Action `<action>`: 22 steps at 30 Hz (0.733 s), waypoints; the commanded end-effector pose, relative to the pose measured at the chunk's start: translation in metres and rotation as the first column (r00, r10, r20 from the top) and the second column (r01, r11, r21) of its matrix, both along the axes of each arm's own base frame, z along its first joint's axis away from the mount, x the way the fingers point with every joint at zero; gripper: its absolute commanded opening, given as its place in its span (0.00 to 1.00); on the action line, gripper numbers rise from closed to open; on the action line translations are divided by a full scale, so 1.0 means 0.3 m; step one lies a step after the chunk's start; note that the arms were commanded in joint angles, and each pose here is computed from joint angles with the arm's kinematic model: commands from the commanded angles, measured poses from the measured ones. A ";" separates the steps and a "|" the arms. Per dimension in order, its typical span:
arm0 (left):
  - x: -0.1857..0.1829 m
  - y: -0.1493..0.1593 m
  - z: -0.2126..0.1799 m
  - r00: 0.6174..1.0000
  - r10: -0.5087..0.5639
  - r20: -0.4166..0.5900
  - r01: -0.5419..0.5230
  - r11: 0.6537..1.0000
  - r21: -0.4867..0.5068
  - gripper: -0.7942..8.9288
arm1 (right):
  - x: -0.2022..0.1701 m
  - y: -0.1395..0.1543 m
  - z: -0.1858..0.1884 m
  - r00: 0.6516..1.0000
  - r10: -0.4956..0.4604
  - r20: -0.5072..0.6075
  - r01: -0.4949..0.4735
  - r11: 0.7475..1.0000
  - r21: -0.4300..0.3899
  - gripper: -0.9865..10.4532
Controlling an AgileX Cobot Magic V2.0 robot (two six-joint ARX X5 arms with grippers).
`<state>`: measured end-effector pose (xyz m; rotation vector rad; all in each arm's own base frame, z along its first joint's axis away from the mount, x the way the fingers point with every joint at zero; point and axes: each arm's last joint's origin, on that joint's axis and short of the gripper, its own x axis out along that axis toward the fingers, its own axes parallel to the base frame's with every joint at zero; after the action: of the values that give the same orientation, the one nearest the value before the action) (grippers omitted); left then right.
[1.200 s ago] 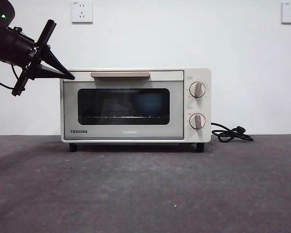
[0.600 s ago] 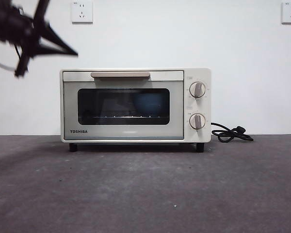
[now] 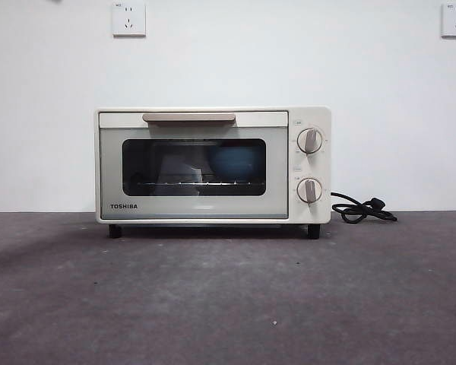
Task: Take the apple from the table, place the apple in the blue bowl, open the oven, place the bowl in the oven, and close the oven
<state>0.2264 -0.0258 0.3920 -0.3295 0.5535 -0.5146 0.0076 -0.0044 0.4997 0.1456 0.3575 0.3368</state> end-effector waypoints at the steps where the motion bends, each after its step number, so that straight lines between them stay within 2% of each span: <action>1: -0.069 0.001 0.050 0.996 -0.011 0.091 0.009 1.000 0.013 0.08 | -0.002 -0.002 -0.011 1.000 -0.004 -0.020 0.004 1.000 -0.014 0.09; 5: -0.141 0.005 0.091 0.985 -0.020 0.172 0.015 0.999 0.030 0.08 | -0.002 -0.002 -0.011 1.000 -0.004 -0.020 0.004 1.000 -0.014 0.09; 8: -0.165 0.007 0.108 0.955 -0.086 0.284 0.044 0.988 0.151 0.08 | -0.002 -0.002 -0.011 1.000 -0.004 -0.020 0.004 1.000 -0.014 0.09; 11: -0.172 0.010 0.094 0.927 -0.172 0.333 0.060 0.945 0.320 0.08 | -0.002 -0.002 -0.011 1.000 -0.004 -0.020 0.004 1.000 -0.014 0.09; 13: -0.190 0.009 0.072 0.887 -0.254 0.386 0.072 0.901 0.429 0.08 | -0.002 -0.002 -0.011 1.000 -0.004 -0.020 0.004 1.000 -0.014 0.09; 14: -0.204 0.008 0.058 0.865 -0.286 0.413 0.080 0.890 0.449 0.08 | -0.002 -0.002 -0.011 1.000 -0.004 -0.020 0.004 1.000 -0.013 0.09; 16: -0.246 0.006 0.007 0.814 -0.328 0.480 0.095 0.889 0.447 0.08 | -0.002 -0.002 -0.011 1.000 -0.004 -0.020 0.004 1.000 -0.014 0.09; 18: -0.291 0.007 -0.063 0.785 -0.326 0.527 0.086 0.899 0.428 0.08 | -0.002 -0.002 -0.011 1.000 -0.004 -0.020 0.004 1.000 -0.014 0.09; 20: -0.329 0.014 -0.146 0.778 -0.281 0.562 0.036 0.913 0.407 0.08 | 0.000 0.000 -0.011 1.000 -0.004 -0.022 0.004 1.000 -0.015 0.09; 22: -0.359 0.026 -0.233 0.792 -0.192 0.580 -0.066 0.917 0.394 0.08 | 0.003 0.002 -0.011 1.000 -0.005 -0.024 0.005 1.000 -0.017 0.09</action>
<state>0.1190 -0.0200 0.3439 0.2747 -0.0145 -0.5758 0.0076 -0.0044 0.4997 0.1455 0.3574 0.3364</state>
